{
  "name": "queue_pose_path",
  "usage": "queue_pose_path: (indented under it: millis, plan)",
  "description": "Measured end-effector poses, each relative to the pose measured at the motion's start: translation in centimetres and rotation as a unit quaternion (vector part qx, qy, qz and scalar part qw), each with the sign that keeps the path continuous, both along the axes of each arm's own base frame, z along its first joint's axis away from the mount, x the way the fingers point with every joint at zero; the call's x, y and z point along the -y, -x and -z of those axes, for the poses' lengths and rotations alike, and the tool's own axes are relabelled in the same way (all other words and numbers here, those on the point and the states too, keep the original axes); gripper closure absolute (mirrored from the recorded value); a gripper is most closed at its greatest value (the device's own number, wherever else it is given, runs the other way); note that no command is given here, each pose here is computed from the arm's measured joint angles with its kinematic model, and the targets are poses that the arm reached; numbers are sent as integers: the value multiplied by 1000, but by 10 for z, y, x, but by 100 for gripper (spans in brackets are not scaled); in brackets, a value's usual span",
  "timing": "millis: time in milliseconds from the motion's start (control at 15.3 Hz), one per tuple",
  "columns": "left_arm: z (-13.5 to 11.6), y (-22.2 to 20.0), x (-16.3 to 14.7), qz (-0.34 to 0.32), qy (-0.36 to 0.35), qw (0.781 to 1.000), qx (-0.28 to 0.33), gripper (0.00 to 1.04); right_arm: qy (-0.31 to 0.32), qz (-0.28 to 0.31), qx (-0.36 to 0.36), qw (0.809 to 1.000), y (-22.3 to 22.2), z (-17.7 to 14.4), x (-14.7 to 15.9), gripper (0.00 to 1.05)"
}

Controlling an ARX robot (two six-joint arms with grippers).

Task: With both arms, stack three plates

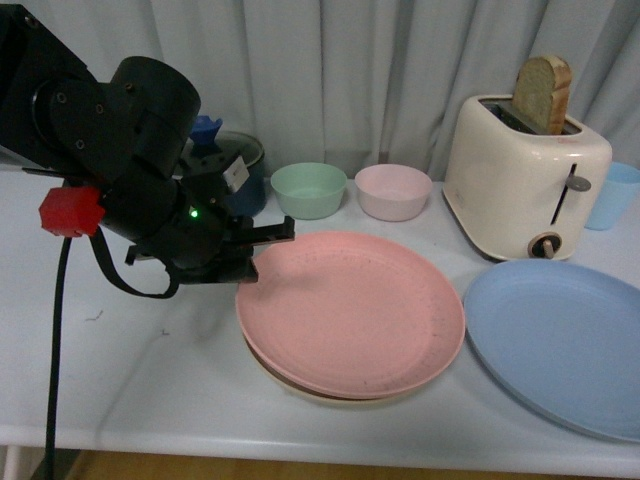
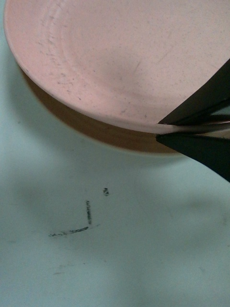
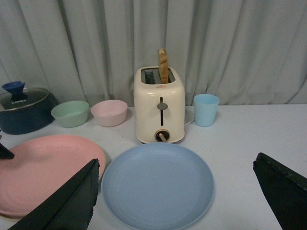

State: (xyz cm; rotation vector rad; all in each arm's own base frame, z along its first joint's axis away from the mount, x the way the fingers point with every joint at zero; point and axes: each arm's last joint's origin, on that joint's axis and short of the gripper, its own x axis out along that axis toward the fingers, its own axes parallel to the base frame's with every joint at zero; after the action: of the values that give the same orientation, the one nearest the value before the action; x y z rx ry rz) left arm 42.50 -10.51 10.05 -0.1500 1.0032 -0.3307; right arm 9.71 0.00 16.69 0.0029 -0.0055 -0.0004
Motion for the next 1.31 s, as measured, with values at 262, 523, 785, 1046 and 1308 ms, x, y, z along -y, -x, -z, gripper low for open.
queue_pose_path:
  millis: [262, 523, 785, 1046, 1308]
  plan:
    - [-6, 7, -2, 10, -14, 1000, 26, 53, 0, 0, 0, 1000, 0, 0, 0, 6]
    - [-100, 66, -29, 28, -41, 962, 269, 8, 0, 0, 0, 1000, 0, 0, 0, 6]
    - [-67, 129, -61, -144, -91, 885, 432, 48, 0, 0, 0, 1000, 0, 0, 0, 6]
    - [-75, 214, -92, -160, -75, 861, 477, 103, 0, 0, 0, 1000, 0, 0, 0, 6]
    - [-55, 239, -104, -153, -77, 874, 454, 103, 0, 0, 0, 1000, 0, 0, 0, 6]
